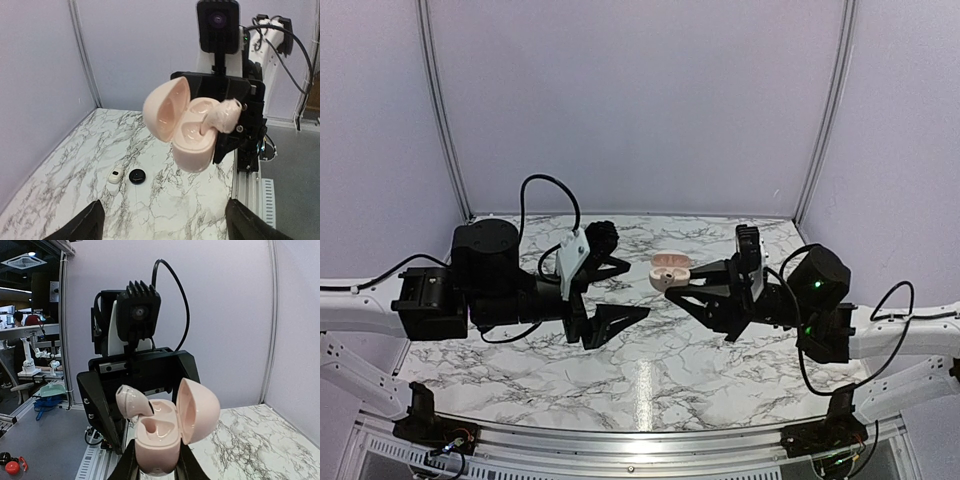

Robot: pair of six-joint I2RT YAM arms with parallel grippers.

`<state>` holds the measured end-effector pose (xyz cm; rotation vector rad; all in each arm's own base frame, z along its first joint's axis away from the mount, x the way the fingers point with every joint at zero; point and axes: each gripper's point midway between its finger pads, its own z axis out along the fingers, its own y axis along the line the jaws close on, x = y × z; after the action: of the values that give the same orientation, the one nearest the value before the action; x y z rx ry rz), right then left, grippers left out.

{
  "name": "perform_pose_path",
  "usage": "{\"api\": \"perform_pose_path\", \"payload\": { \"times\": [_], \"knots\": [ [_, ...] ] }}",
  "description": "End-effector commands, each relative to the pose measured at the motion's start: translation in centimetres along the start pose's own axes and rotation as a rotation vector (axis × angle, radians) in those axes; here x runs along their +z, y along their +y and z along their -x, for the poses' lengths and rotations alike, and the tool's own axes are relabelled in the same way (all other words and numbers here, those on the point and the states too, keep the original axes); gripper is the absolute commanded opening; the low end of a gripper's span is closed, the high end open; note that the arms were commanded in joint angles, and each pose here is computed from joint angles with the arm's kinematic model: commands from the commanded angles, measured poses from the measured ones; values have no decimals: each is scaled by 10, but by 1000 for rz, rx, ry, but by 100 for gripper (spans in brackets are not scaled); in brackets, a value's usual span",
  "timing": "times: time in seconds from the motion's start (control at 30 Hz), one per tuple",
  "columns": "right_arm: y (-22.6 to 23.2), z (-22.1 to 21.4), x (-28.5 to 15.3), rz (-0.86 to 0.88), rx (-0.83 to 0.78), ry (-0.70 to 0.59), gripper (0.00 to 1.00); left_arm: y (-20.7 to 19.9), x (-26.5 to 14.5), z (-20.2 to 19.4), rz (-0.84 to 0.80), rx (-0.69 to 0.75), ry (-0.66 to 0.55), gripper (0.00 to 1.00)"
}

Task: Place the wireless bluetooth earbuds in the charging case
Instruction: Adjust the left earbud in the left side groove of the charging case.

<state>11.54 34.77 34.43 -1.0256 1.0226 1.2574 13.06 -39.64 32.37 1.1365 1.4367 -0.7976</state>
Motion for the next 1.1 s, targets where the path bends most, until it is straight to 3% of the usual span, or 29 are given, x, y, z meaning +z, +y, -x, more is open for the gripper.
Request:
{"api": "perform_pose_path", "payload": {
  "times": [0.0,0.07,0.43,1.07],
  "knots": [
    [-14,9,8,-72,-18,11,0,9,3,19,45,-63,-36,95],
    [-19,5,9,-96,-15,30,0,10,7,21,48,-80,-38,99],
    [-41,-15,13,-210,-15,127,0,22,16,33,113,-165,-87,99],
    [-19,-9,13,-95,-21,97,0,45,3,23,197,-194,-74,96]
  ]
}}
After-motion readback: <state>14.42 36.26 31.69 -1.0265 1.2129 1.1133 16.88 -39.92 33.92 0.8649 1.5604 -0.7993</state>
